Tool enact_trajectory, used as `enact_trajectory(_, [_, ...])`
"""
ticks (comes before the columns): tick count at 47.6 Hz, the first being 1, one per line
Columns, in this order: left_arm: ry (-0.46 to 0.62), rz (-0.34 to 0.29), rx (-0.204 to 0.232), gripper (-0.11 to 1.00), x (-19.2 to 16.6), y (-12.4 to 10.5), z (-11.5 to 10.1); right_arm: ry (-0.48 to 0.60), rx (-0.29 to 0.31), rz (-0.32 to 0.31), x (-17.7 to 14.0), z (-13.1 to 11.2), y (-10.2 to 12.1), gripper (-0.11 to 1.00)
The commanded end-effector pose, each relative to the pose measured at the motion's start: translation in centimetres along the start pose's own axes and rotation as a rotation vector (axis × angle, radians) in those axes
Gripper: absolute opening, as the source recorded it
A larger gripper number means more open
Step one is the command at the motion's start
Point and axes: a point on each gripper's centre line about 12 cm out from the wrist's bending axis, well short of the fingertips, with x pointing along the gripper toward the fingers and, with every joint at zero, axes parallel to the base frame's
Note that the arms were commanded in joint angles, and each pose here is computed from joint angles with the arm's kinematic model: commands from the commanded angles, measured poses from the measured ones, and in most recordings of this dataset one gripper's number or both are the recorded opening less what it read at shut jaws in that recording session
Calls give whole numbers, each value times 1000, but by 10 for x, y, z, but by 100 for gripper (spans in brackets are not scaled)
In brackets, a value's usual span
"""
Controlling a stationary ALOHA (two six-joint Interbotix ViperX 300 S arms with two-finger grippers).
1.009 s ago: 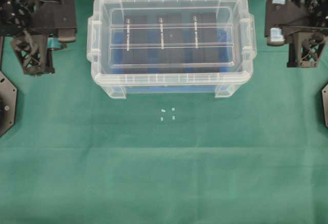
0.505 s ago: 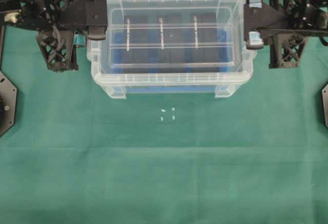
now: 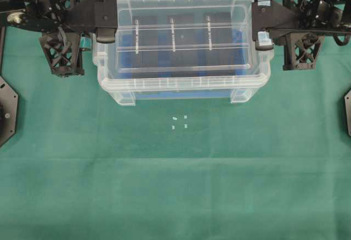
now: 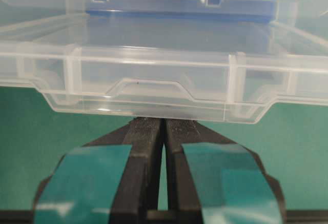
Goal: Clamp the lid of the box with both arms, then lift and open it.
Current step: 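Close both grippers on the lid rim at opposite ends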
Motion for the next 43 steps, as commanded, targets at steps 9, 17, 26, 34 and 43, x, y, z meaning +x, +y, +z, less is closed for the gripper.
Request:
enact_trajectory(9, [-50, 11, 8, 1, -9, 0, 12, -75, 0, 4, -8, 20, 3, 0])
enact_trajectory(17, [-51, 11, 5, 1, -10, 0, 12, -81, -12, 14, -9, 22, 9, 0])
enact_trajectory(26, [-52, 10, 3, 1, -10, 0, 12, -86, -16, 18, -11, 23, 12, 0])
enact_trajectory(34, [-54, 12, 5, 1, -10, 1, 13, -96, 1, 20, -15, 24, 13, 0])
enact_trajectory(43, [-66, 16, 5, 1, -16, 2, 17, -103, 5, 16, -22, 26, 11, 0])
